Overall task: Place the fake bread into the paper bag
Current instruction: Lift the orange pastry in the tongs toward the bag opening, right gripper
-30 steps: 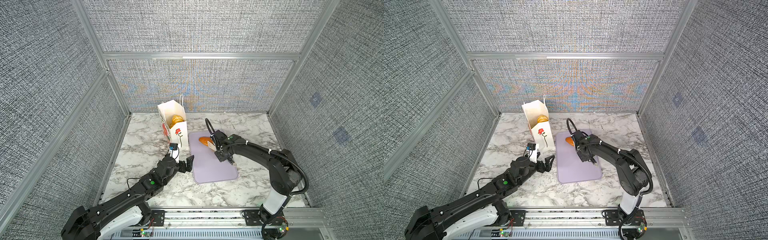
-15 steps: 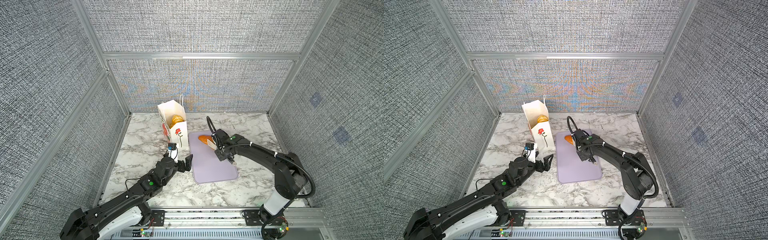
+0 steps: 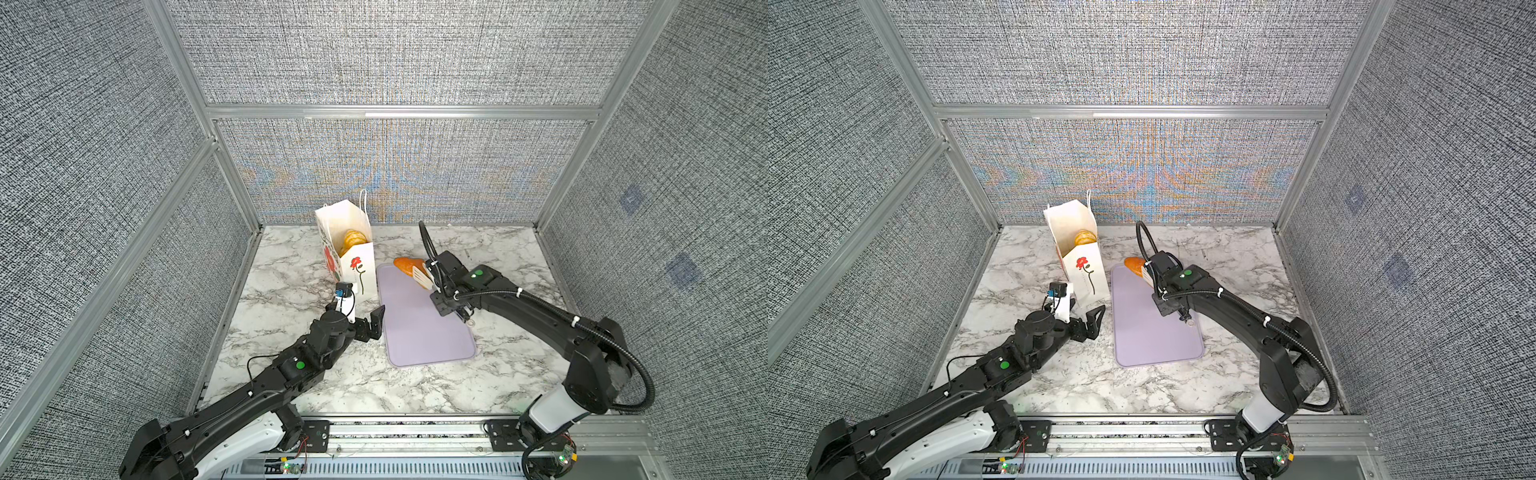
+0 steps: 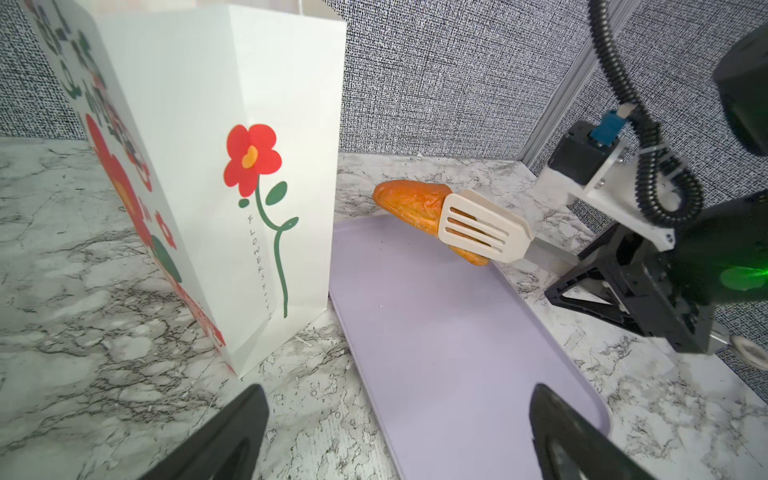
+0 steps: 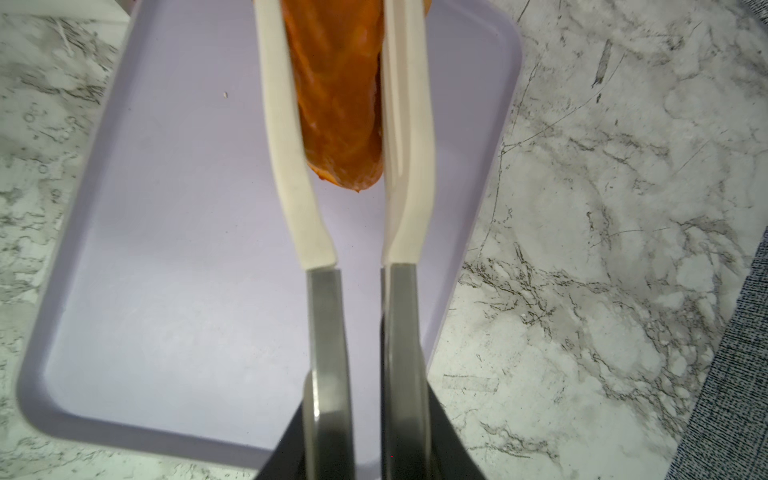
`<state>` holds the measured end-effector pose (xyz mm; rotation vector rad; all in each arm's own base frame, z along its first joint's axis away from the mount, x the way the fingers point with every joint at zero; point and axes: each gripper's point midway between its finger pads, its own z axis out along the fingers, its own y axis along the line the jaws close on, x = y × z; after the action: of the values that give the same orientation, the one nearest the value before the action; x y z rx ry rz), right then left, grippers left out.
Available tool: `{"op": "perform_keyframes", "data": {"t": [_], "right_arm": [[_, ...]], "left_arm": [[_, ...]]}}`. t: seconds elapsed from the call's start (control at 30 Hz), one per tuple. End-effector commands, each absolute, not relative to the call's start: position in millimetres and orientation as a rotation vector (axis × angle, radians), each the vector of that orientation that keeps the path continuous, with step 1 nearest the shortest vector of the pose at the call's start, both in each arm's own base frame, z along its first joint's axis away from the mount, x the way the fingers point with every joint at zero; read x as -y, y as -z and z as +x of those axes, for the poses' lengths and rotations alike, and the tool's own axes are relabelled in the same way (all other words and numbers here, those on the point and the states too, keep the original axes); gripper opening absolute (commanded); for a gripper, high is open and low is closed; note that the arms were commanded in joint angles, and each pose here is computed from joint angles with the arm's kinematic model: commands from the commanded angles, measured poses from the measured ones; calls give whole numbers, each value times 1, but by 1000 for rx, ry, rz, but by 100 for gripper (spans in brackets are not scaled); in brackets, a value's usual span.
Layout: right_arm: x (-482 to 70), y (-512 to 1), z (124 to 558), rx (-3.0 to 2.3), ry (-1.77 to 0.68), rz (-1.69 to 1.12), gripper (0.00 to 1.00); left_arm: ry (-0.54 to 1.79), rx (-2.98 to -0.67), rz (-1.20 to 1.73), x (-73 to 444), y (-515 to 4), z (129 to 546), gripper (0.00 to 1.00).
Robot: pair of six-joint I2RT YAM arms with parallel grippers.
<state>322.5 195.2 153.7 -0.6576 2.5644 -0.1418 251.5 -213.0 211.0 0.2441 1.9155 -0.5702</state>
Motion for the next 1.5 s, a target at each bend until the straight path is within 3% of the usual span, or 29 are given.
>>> {"op": "perform_keyframes", "data": {"t": [0.0,0.97,1.47], "right_arm": [[-199,-171,325,-2530,113,-624,30],[-238,-309,306,-2228,-178,-634,30],[-316,-343,314,-2116,-444,-706,31]], "left_arm": [[551,-1900,246,210,-219,253,99],[446,-1821,274,184,-275,255,100],[368,-1864,154,146,-269,274,100]]}}
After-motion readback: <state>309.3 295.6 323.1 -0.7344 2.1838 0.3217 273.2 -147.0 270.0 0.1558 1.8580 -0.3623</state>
